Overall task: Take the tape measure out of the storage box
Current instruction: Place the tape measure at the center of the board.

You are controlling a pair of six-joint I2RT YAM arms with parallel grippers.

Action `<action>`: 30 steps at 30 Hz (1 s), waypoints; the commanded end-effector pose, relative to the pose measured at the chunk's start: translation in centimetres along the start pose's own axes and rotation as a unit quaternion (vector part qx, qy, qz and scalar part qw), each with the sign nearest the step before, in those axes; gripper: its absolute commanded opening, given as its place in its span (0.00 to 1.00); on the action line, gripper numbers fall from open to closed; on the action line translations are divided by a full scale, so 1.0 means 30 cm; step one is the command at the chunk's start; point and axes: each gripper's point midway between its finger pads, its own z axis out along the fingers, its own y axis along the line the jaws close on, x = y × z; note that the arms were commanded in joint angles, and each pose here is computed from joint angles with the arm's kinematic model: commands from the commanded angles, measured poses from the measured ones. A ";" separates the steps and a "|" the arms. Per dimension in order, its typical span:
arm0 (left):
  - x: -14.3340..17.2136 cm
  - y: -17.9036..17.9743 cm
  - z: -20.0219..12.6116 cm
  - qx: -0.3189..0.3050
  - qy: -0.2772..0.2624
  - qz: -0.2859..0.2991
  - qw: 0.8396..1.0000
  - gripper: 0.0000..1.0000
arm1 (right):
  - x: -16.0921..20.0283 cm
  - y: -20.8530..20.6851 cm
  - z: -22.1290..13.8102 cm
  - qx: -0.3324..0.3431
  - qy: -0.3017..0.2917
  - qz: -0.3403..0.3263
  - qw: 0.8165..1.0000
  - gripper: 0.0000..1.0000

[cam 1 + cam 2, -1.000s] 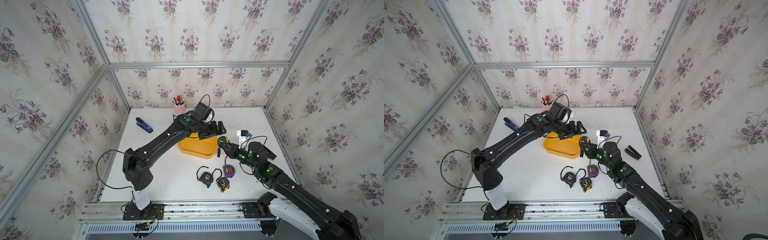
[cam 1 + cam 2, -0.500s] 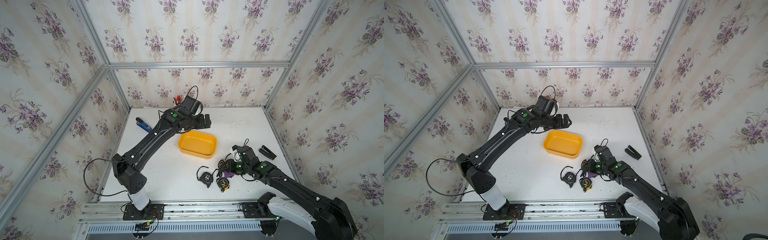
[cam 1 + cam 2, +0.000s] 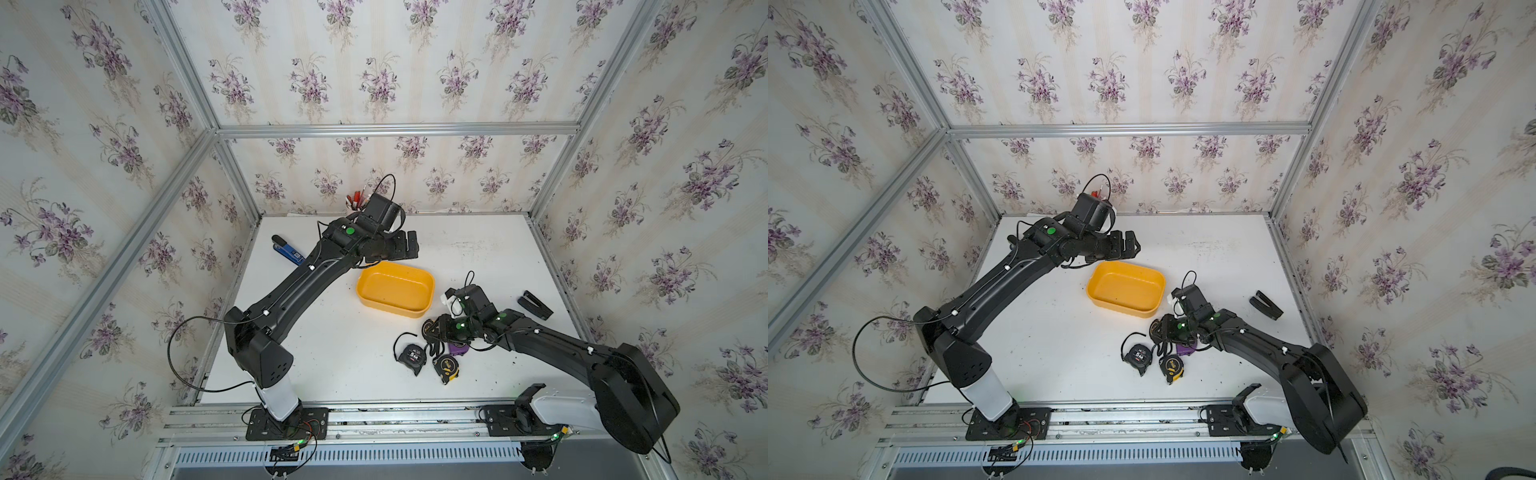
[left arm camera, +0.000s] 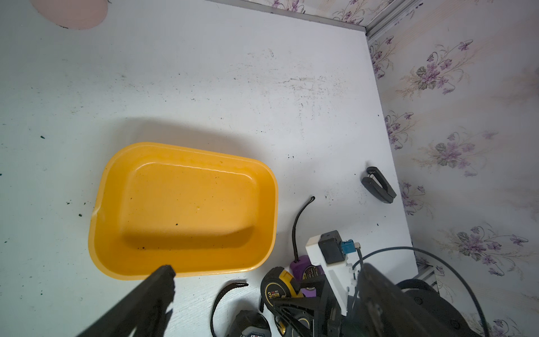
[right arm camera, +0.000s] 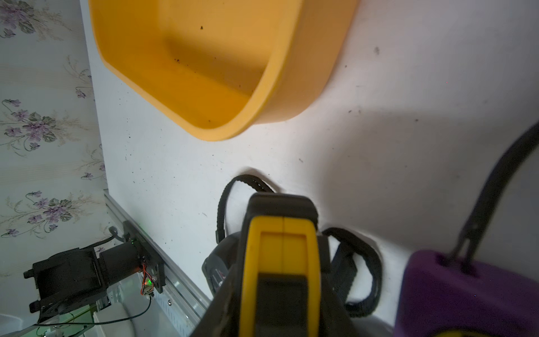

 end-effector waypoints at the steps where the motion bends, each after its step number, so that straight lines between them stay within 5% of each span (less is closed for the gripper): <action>1: -0.006 0.005 -0.016 -0.003 -0.007 0.003 1.000 1.00 | -0.016 0.017 0.016 -0.015 -0.008 -0.013 1.000 0.20; 10: -0.003 0.013 -0.015 -0.005 -0.008 0.003 1.000 1.00 | -0.032 -0.011 0.045 0.003 -0.011 -0.007 1.000 0.28; 19: 0.004 0.026 -0.008 -0.015 -0.006 0.005 1.000 1.00 | -0.020 -0.035 0.038 0.019 -0.009 0.000 1.000 0.66; 30: 0.012 0.037 0.005 -0.013 -0.004 -0.006 1.000 1.00 | -0.067 -0.020 -0.092 0.051 -0.083 -0.017 0.995 0.80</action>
